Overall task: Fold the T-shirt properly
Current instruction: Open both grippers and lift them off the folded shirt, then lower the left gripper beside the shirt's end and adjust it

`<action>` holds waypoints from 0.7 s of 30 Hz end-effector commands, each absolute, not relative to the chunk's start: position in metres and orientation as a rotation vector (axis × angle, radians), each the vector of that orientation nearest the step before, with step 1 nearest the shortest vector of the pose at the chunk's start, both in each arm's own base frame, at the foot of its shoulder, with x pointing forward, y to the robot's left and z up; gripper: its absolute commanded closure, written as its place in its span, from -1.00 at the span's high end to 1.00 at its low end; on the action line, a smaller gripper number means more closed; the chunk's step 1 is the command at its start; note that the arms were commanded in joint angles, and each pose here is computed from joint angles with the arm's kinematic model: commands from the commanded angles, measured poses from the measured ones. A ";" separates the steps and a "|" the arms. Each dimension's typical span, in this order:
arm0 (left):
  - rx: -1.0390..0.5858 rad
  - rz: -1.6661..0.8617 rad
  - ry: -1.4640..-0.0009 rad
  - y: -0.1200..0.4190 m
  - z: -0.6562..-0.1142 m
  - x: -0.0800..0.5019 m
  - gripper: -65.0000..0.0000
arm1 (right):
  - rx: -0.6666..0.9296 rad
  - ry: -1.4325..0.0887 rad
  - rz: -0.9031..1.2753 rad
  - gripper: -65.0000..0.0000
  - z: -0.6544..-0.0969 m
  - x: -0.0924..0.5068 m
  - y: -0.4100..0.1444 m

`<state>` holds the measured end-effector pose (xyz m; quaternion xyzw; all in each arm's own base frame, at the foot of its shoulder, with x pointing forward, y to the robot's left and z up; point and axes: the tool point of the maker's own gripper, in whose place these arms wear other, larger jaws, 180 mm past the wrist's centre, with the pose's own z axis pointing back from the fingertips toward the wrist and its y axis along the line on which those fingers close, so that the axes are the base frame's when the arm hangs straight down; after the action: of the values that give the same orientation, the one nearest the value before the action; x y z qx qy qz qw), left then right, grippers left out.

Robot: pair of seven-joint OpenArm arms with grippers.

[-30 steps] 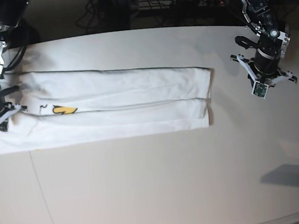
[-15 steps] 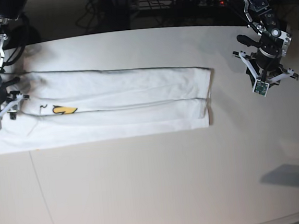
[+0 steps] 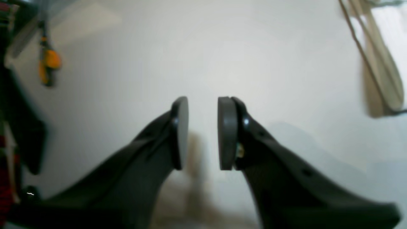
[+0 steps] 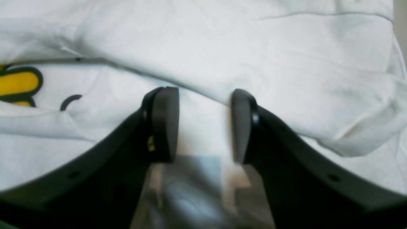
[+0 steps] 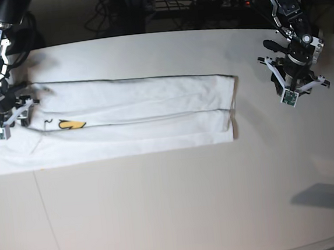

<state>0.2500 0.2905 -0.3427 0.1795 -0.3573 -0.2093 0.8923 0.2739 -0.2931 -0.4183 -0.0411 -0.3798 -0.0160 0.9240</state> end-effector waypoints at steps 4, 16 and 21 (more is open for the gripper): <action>0.262 -0.368 -0.761 0.282 -0.357 0.251 0.03 | -0.101 -0.723 -0.029 -0.18 -0.428 0.266 -0.299; -0.089 -0.075 -0.956 0.286 -0.325 0.250 0.20 | -0.102 -0.719 -0.027 -0.18 -0.428 0.265 -0.300; -0.296 0.003 -1.059 0.278 -0.310 0.260 0.62 | -0.102 -0.719 -0.027 -0.18 -0.428 0.265 -0.300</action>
<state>0.2536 0.2760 -0.3250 -0.1402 -0.4802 0.0096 0.8658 0.2751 -0.2940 -0.4205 -0.0350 -0.3829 -0.0215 0.9229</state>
